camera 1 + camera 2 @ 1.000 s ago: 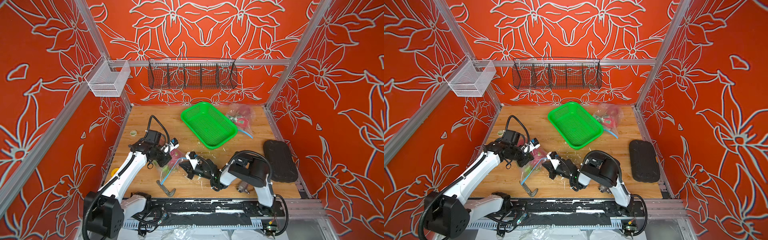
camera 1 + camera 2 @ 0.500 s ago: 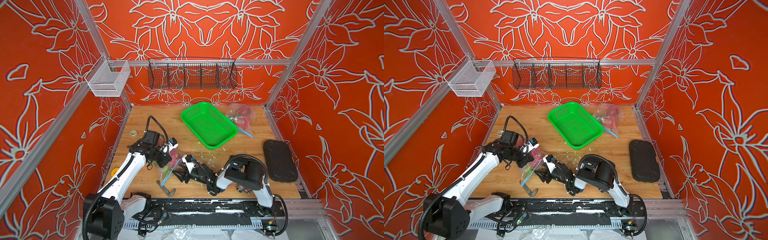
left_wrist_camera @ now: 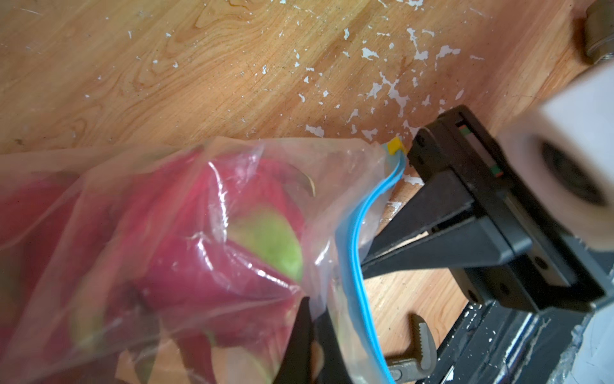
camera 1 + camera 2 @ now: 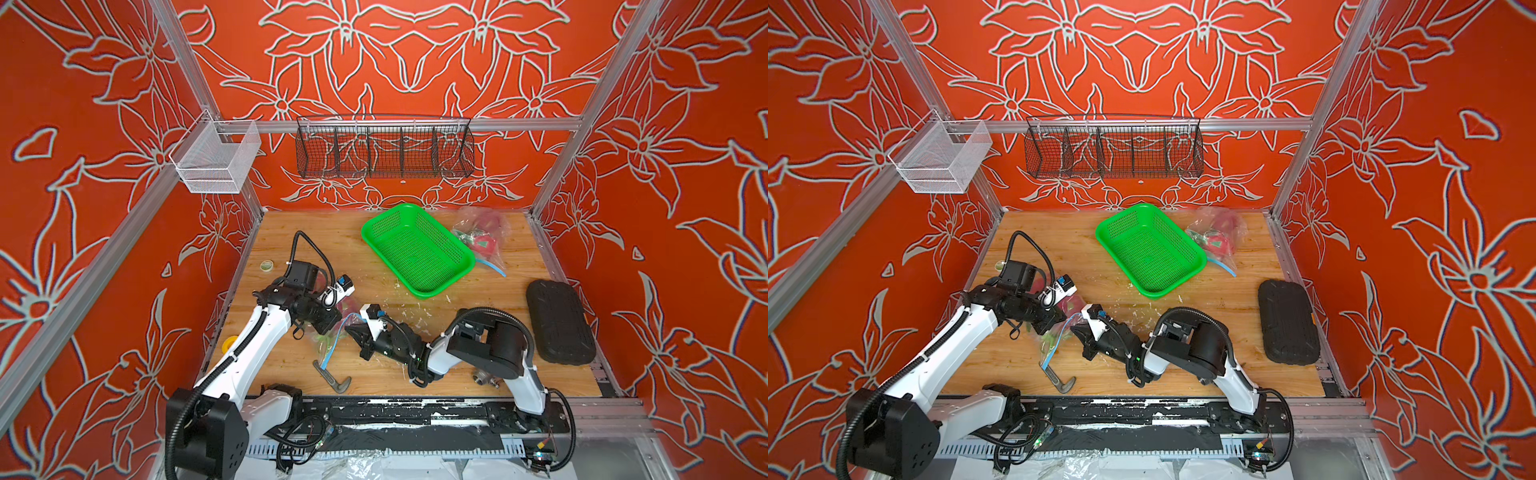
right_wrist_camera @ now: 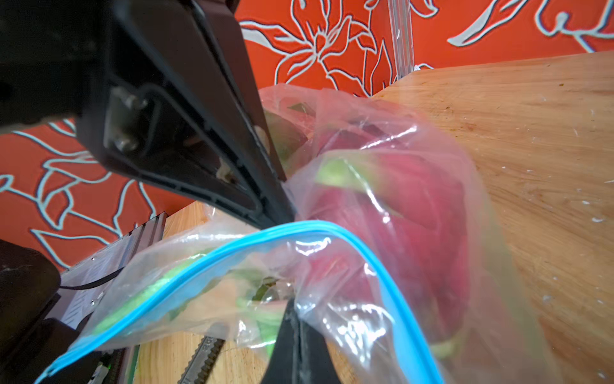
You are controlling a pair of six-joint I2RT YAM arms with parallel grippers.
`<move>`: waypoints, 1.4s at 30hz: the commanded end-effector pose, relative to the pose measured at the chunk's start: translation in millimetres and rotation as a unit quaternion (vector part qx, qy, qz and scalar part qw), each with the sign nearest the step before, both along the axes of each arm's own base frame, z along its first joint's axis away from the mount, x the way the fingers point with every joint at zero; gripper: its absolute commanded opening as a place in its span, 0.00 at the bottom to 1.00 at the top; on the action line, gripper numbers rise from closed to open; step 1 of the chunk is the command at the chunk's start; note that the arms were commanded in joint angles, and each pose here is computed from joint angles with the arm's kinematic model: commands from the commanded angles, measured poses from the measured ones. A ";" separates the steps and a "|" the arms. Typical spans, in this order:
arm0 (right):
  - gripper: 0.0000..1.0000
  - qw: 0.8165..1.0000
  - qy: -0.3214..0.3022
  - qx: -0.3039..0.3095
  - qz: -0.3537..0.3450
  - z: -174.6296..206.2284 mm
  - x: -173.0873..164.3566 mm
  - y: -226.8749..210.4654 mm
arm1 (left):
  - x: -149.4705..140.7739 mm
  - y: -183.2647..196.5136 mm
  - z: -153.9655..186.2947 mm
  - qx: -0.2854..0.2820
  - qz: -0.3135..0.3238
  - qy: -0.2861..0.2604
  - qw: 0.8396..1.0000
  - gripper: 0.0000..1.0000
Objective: Open the zip-top bag and take out the dragon fruit
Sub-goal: Open the zipper of the food storage bag at the center of the board, then pick up the dragon fruit from the zipper food storage bag.
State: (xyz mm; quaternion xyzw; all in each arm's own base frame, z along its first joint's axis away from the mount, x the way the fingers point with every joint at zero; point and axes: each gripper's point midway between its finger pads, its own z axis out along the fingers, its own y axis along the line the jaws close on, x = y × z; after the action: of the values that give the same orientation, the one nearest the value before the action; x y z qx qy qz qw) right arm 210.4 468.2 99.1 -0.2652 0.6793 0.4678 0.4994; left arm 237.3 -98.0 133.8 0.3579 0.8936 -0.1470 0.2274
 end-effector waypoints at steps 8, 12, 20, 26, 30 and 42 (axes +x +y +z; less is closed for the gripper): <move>0.00 0.997 -0.017 -0.068 -0.014 -46.9 -16.4 -22.0 | 34.3 46.7 54.5 0.060 0.046 -0.110 0.991 0.00; 0.00 0.994 -0.019 -0.106 -0.025 -67.9 -23.4 -41.0 | 49.7 83.9 72.6 0.061 0.095 -0.136 0.984 0.00; 0.00 0.988 -0.015 -0.151 -0.024 -94.6 -34.1 -60.7 | 45.4 79.2 80.0 0.013 0.092 -0.125 0.988 0.00; 0.43 0.986 -0.085 -0.143 -0.021 -47.9 -56.0 -74.6 | 13.1 35.6 63.5 -0.081 0.038 -0.066 0.994 0.00; 0.51 0.986 -0.122 -0.112 -0.005 -3.8 -80.9 -75.6 | -4.6 10.6 54.6 -0.091 -0.001 -0.043 0.995 0.19; 0.40 0.958 -0.181 -0.220 0.024 7.2 -58.1 -27.2 | 0.2 14.7 69.7 -0.072 0.013 -0.087 0.994 0.11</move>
State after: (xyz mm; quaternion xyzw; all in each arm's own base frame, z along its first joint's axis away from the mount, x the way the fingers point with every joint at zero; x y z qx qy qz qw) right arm 137.9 436.1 133.2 -0.4150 0.6477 0.3163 0.5551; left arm 235.8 -84.1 197.4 0.3350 0.8673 -0.1877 0.3167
